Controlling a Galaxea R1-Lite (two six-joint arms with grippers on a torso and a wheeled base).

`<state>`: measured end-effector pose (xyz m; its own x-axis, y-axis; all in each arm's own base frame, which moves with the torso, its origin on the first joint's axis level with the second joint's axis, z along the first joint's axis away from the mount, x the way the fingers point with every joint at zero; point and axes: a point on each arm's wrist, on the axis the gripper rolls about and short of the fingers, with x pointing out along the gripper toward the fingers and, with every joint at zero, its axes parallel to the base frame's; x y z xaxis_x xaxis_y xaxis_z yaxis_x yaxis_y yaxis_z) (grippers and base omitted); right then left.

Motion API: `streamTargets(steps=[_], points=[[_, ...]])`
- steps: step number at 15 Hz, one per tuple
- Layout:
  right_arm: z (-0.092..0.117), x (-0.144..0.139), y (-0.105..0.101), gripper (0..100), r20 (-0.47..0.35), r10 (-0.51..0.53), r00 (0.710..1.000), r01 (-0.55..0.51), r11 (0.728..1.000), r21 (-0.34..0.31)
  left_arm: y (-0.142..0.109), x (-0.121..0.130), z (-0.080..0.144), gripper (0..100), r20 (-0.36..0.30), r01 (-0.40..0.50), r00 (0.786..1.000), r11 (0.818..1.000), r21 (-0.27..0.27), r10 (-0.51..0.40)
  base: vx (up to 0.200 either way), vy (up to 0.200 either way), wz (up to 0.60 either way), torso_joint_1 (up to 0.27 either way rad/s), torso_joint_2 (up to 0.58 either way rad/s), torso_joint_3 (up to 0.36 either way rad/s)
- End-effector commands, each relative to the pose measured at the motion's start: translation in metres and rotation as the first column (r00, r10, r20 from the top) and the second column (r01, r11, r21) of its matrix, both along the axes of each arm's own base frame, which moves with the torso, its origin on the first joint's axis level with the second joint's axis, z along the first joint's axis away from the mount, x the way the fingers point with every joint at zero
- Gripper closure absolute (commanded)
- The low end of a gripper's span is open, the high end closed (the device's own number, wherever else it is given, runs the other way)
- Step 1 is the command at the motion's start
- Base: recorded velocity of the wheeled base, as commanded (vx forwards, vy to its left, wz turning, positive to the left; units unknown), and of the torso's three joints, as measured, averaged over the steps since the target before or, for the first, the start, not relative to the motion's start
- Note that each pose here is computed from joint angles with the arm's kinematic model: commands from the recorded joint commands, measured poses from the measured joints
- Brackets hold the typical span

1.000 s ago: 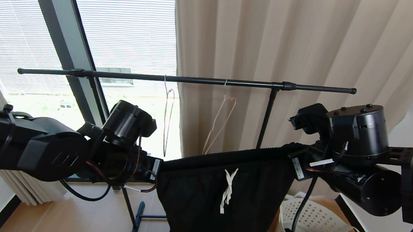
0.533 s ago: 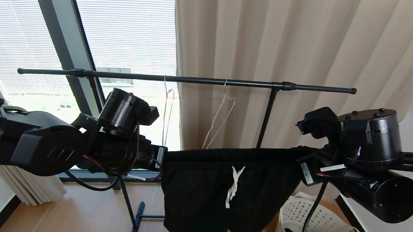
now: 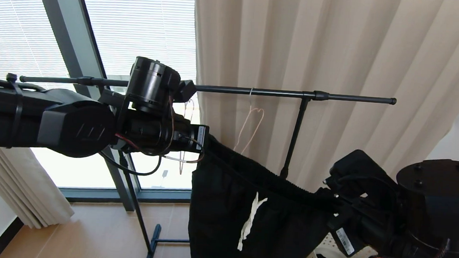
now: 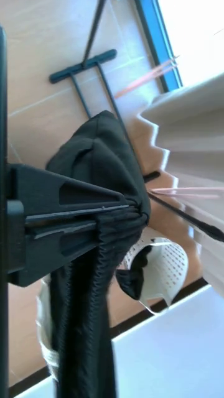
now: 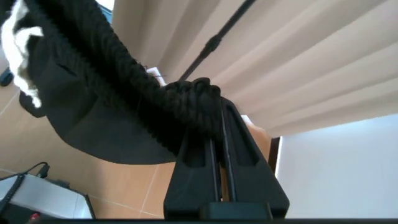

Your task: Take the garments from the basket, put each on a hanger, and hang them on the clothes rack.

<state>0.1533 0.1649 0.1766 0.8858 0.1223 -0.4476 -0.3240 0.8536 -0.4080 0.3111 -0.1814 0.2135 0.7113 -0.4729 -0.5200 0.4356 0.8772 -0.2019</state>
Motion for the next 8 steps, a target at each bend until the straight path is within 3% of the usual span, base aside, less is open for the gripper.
streamTargets(steps=[1,6,8], points=[[0.000,-0.015,0.010,100,-0.001,0.084,0.996,-0.084,0.996,0.008,-0.021,0.020,-0.001,100,0.020,0.030,0.999,0.999,-0.018,-0.029,0.000,0.000,0.00,0.000,0.00,0.000],[-0.004,-0.036,0.031,100,-0.013,0.205,0.979,-0.205,0.979,0.014,-0.048,0.032,0.010,100,0.083,0.071,0.994,0.996,-0.055,-0.066,0.000,0.000,0.00,0.000,0.00,0.000],[-0.008,-0.038,0.046,100,-0.031,0.211,0.977,-0.209,0.976,0.061,-0.055,0.029,0.011,100,0.089,0.090,0.992,0.994,-0.057,-0.085,0.000,0.000,0.00,0.000,0.00,0.000]])
